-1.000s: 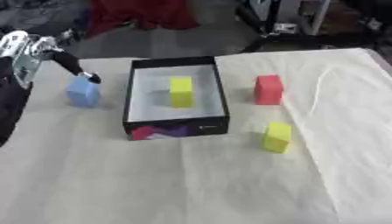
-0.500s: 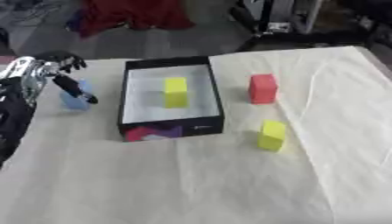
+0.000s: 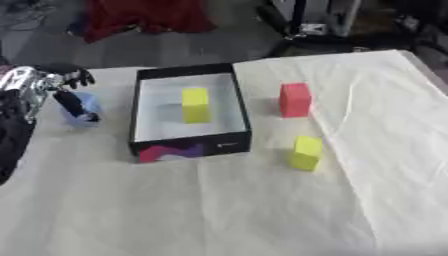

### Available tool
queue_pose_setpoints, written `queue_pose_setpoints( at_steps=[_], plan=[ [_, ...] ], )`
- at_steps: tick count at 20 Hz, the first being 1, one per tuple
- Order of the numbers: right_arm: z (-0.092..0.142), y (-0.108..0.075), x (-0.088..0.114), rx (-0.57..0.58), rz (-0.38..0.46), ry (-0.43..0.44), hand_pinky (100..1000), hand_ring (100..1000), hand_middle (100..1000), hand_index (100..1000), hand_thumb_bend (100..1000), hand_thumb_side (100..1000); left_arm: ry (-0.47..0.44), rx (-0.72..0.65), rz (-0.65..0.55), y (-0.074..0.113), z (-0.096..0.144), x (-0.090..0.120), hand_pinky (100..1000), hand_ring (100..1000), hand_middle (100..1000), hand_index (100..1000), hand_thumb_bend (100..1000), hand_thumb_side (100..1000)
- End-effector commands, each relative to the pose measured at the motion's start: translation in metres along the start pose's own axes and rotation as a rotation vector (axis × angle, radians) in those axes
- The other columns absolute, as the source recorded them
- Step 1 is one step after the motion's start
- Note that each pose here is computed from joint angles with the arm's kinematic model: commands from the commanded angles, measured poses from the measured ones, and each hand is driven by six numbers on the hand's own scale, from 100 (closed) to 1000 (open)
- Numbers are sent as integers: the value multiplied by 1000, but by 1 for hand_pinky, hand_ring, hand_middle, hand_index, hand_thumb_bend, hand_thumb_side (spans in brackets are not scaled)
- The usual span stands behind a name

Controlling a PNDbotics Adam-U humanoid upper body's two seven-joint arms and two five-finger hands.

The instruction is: Pick up objects on the table and place them in the box.

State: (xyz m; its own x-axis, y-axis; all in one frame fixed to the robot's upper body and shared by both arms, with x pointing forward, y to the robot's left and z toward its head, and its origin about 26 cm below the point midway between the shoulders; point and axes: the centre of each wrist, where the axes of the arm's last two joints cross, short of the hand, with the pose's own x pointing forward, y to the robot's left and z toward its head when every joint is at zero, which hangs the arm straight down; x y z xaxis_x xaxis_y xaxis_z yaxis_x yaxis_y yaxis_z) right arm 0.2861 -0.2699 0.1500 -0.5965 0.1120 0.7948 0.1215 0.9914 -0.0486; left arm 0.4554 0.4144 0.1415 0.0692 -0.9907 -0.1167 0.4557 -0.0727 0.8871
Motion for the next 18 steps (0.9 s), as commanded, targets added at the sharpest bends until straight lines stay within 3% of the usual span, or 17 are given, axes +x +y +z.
queue_pose_setpoints(
  at_steps=[1,15,18],
  plan=[
    [-5,0,9,11,-3,-39,767,683,637,836,100,487,59,46,-39,21,12,-18,876,783,778,880,561,256],
    [-6,1,9,14,-9,-37,768,683,636,836,100,491,94,-77,-126,8,10,-22,880,775,761,859,475,167],
    [-6,1,9,16,-9,-36,768,683,635,836,100,491,98,-93,-143,3,8,-21,866,742,720,826,394,155]
  ],
)
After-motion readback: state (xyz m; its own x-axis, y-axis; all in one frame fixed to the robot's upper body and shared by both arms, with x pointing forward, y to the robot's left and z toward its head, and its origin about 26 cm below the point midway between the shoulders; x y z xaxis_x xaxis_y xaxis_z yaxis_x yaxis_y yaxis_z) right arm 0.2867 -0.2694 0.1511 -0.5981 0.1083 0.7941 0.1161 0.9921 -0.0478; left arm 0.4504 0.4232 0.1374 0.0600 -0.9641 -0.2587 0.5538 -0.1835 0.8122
